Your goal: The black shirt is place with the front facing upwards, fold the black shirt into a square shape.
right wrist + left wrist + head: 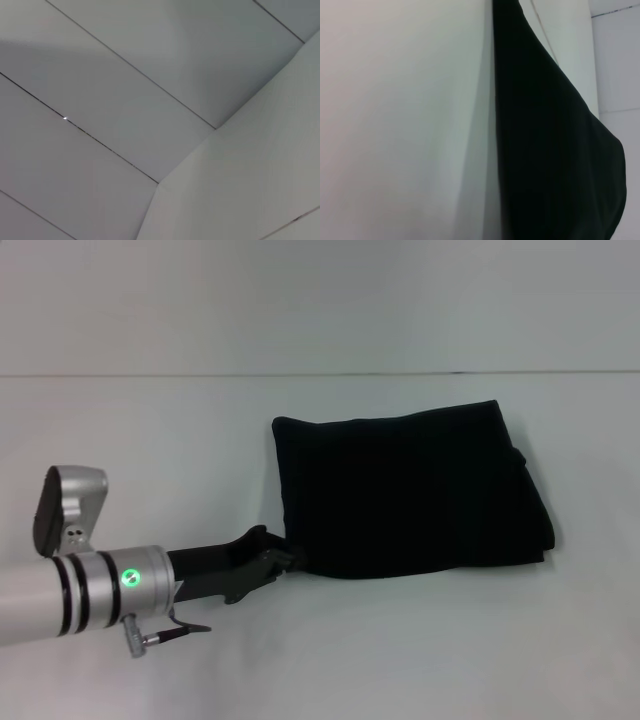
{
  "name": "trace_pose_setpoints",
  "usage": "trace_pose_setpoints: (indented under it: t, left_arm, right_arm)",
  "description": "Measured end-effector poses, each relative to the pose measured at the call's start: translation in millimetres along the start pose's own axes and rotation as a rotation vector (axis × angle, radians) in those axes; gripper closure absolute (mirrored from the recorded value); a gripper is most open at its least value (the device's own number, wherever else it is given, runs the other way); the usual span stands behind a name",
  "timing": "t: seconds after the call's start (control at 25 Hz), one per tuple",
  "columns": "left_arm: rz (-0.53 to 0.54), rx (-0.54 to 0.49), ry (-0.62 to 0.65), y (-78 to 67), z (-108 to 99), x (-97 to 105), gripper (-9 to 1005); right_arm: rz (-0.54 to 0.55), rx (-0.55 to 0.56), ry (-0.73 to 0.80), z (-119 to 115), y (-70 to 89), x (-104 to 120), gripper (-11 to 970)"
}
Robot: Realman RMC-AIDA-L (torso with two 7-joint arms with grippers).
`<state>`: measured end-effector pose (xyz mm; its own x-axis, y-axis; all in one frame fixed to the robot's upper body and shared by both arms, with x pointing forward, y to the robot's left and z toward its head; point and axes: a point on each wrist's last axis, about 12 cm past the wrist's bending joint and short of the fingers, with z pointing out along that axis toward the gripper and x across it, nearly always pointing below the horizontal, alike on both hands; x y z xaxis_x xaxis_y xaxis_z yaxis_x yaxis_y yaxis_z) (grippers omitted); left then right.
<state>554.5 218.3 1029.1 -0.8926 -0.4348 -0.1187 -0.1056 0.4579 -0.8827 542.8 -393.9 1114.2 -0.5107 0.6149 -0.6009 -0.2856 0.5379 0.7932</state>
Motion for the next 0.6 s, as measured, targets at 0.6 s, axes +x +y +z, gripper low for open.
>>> trace_pose_setpoints:
  t: [0.6]
  left_arm:
    - [-0.037,0.001,-0.095,28.4,-49.9,-1.4,954]
  right_arm:
    - [0.013,-0.005,0.002,3.3,0.9,1.4,31]
